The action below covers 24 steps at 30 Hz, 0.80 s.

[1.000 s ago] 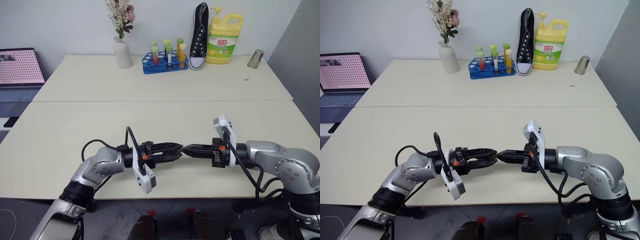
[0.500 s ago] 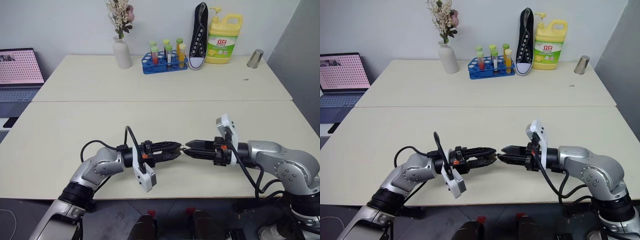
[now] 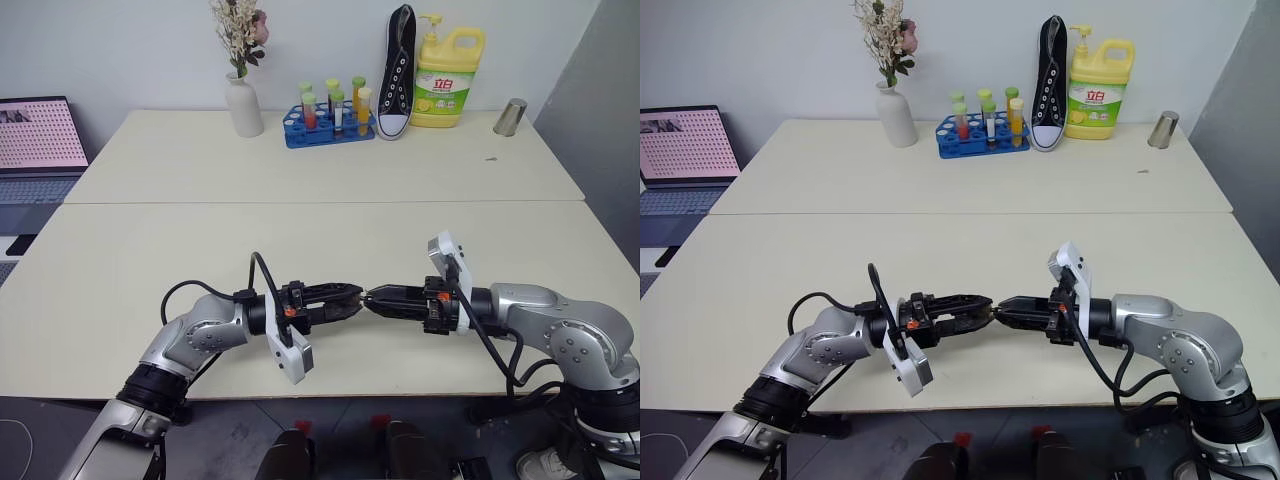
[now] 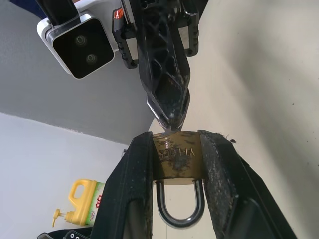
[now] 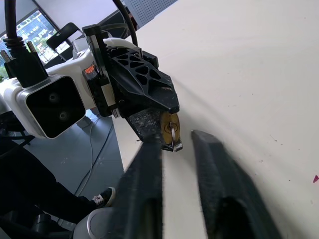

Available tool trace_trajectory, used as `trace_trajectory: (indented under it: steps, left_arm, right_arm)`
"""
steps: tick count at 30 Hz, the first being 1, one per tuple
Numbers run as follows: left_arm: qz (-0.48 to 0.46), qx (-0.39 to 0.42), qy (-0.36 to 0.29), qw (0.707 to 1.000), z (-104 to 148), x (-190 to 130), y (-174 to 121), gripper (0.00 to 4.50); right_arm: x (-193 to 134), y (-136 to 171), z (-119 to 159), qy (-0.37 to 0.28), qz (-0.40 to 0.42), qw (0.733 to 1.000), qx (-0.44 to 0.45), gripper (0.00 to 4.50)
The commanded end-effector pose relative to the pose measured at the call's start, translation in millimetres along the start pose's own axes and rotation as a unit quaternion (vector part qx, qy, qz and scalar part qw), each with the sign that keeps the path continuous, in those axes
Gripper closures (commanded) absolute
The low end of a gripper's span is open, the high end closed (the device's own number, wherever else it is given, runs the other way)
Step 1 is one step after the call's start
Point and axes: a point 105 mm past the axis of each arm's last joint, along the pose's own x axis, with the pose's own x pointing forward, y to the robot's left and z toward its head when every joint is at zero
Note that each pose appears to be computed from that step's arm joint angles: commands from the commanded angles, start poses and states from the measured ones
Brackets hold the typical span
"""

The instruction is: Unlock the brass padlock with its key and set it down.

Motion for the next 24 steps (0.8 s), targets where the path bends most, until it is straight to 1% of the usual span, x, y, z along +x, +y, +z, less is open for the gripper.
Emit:
trace_trajectory:
  steps: [1, 7, 11, 14, 18, 20, 24]
  left_arm:
    - [0.016, 0.009, -0.007, 1.000, 4, 1, 7, 3.51]
    - [0.016, 0.009, -0.007, 1.000, 5, 1, 6, 3.51]
    - [0.011, 0.011, -0.007, 1.000, 5, 1, 5, 3.51]
    - [0.004, 0.018, -0.008, 1.000, 4, 0, 3, 3.51]
    - [-0.007, 0.028, -0.009, 1.000, 4, 0, -1, 3.51]
    - [-0.009, 0.032, -0.010, 0.999, 4, 0, -1, 3.51]
    - [-0.013, 0.035, -0.007, 0.999, 4, -1, -3, 3.51]
  right_arm:
    - [0, 4, 8, -0.010, 0.010, 1.000, -0.010, 4.50]
    - [1, 5, 12, -0.018, 0.012, 1.000, -0.008, 4.50]
    - [1, 7, 15, -0.022, 0.022, 0.999, 0.013, 4.50]
    - [0, 12, 18, -0.028, 0.053, 0.995, 0.078, 4.50]
    - [-2, 21, 15, -0.016, 0.104, 0.978, 0.180, 4.50]
    - [-2, 22, 17, -0.016, 0.108, 0.972, 0.207, 4.50]
    - [0, 14, 22, -0.015, 0.090, 0.965, 0.247, 4.50]
